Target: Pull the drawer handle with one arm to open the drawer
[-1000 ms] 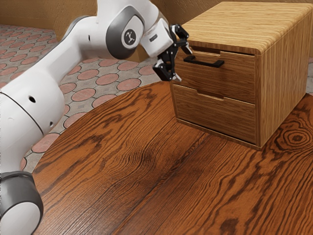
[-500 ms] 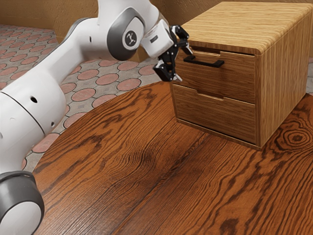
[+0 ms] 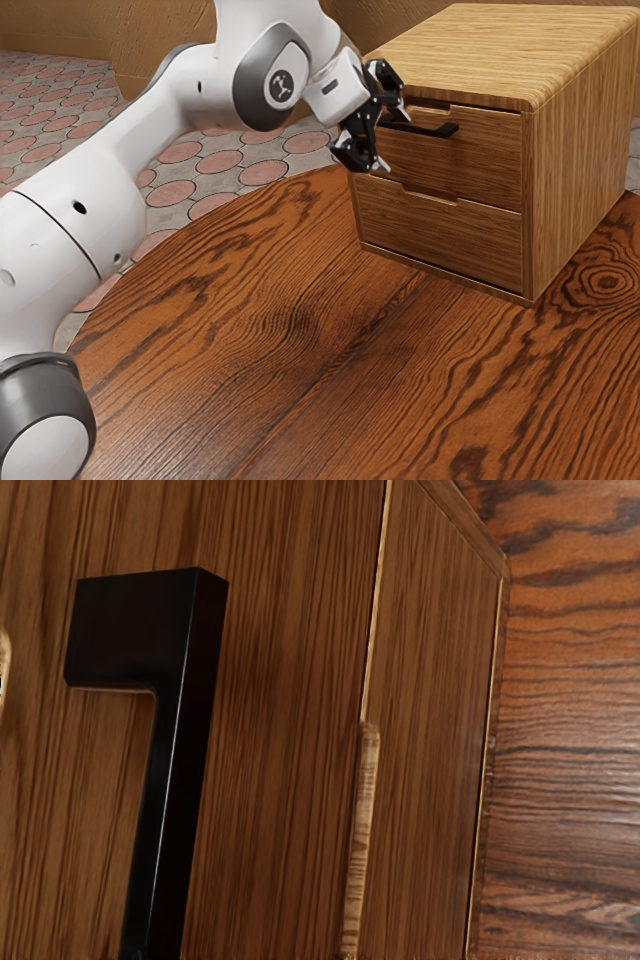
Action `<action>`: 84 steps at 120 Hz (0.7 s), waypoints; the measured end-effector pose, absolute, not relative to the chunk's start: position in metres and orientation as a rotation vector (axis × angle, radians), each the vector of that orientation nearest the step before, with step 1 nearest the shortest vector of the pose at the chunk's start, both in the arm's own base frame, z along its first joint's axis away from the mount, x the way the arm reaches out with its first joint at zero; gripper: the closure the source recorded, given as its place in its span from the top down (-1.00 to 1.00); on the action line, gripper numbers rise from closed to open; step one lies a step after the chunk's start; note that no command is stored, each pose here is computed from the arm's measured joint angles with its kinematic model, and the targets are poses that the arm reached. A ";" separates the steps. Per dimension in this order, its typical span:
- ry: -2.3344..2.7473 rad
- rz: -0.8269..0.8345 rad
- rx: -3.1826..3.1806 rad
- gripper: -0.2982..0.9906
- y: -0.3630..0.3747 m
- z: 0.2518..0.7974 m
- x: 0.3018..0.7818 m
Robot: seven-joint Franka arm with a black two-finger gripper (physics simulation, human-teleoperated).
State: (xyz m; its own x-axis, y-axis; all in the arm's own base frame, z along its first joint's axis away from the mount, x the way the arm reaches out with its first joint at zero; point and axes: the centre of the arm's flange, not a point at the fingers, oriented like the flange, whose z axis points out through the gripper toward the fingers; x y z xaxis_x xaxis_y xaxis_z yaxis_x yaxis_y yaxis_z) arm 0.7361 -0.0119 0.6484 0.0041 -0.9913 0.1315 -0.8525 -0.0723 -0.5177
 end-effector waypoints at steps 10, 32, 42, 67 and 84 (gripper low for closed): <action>1.913 -0.678 -1.995 0.25 -0.011 0.649 0.736; 1.913 -0.670 -2.002 -0.01 -0.010 0.657 0.730; 1.914 -0.658 -2.014 -0.05 -0.009 0.660 0.726; 1.928 -0.611 -2.069 -0.07 -0.008 0.659 0.713; 1.929 -0.589 -2.104 -0.12 -0.007 0.662 0.703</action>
